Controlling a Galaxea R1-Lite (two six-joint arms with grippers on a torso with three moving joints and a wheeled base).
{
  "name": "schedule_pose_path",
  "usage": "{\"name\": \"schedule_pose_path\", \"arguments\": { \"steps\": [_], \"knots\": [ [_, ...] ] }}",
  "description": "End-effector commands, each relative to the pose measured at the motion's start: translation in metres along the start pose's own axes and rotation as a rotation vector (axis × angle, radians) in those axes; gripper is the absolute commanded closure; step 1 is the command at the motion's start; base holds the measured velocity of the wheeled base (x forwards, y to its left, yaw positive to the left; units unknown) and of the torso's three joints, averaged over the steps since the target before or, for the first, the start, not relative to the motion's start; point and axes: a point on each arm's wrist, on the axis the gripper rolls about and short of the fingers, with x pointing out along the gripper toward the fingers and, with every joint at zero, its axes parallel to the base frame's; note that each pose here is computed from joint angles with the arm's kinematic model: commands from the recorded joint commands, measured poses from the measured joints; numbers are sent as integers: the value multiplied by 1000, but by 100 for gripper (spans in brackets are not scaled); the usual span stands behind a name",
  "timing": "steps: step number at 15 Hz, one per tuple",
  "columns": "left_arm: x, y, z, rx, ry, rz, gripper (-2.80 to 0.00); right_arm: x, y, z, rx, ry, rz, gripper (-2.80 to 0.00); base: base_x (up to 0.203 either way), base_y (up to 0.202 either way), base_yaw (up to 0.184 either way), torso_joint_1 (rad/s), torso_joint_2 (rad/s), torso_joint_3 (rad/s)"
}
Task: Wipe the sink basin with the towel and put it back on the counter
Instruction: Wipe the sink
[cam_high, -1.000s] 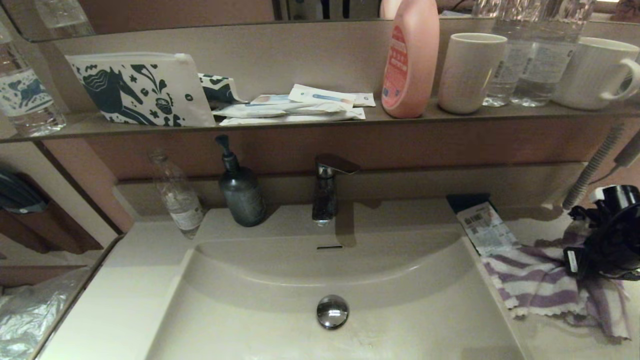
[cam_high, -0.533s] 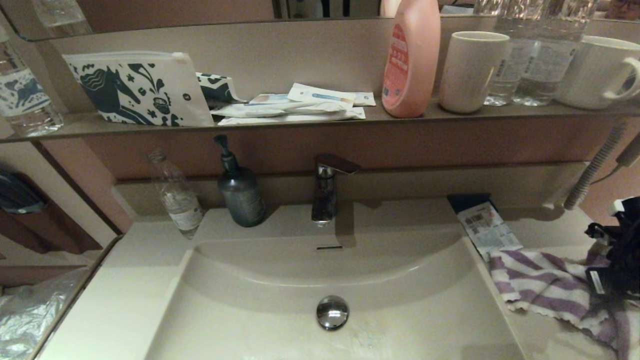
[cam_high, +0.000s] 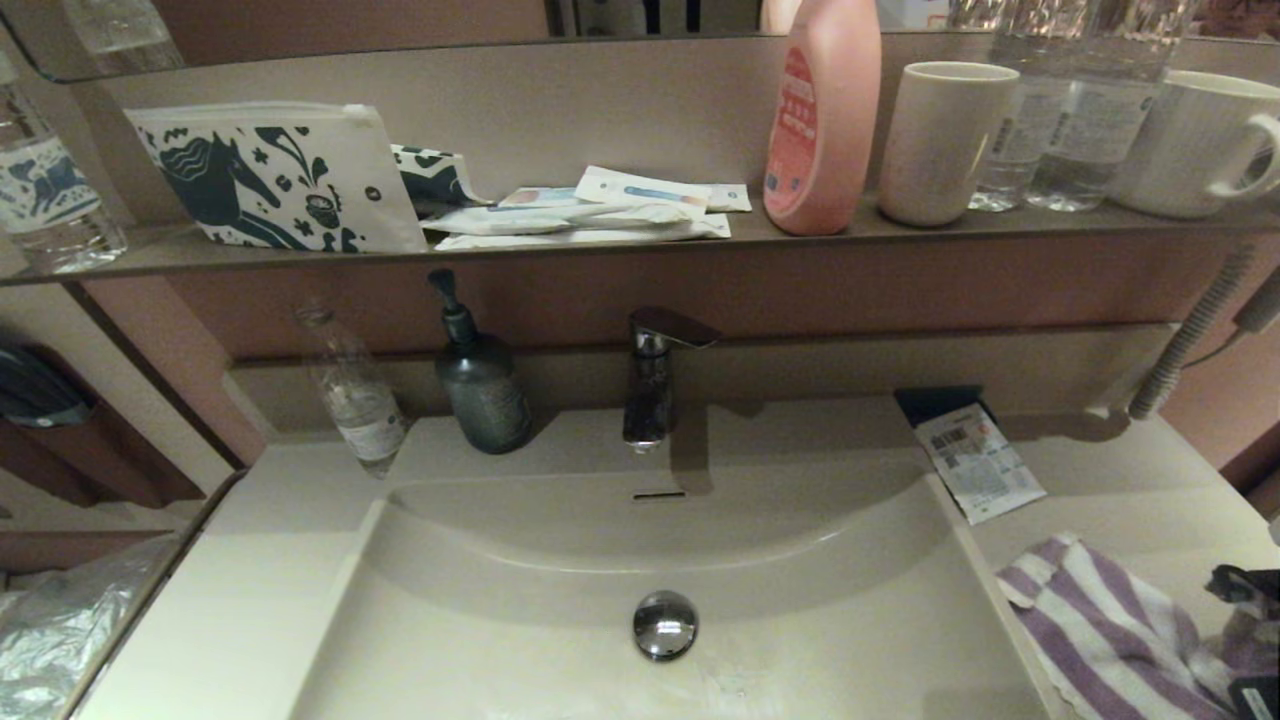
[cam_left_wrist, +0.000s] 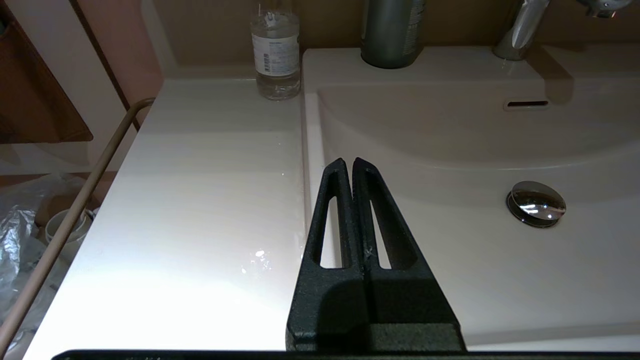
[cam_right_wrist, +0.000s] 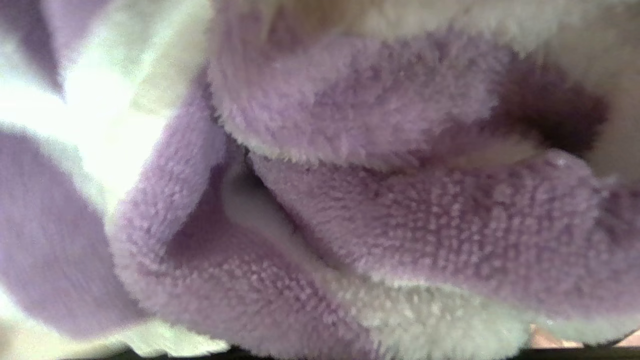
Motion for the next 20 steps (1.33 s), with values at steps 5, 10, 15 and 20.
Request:
{"name": "schedule_pose_path", "arguments": {
  "steps": [5, 10, 15, 20],
  "knots": [
    [0, 0, 0, 0, 0, 1, 0, -17, 4, -35, -32, -87, 66, 0, 0, 0, 0, 0, 0, 0],
    [0, 0, 0, 0, 0, 0, 0, -1, 22, 2, 30, -169, 110, 0, 0, 0, 0, 0, 0, 0],
    [0, 0, 0, 0, 0, 0, 0, 24, 59, 60, 56, -168, 115, 0, 0, 0, 0, 0, 0, 0],
    [0, 0, 0, 0, 0, 0, 0, 37, 94, 121, 74, -266, 86, 0, 0, 0, 0, 0, 0, 0]
  ]
}}
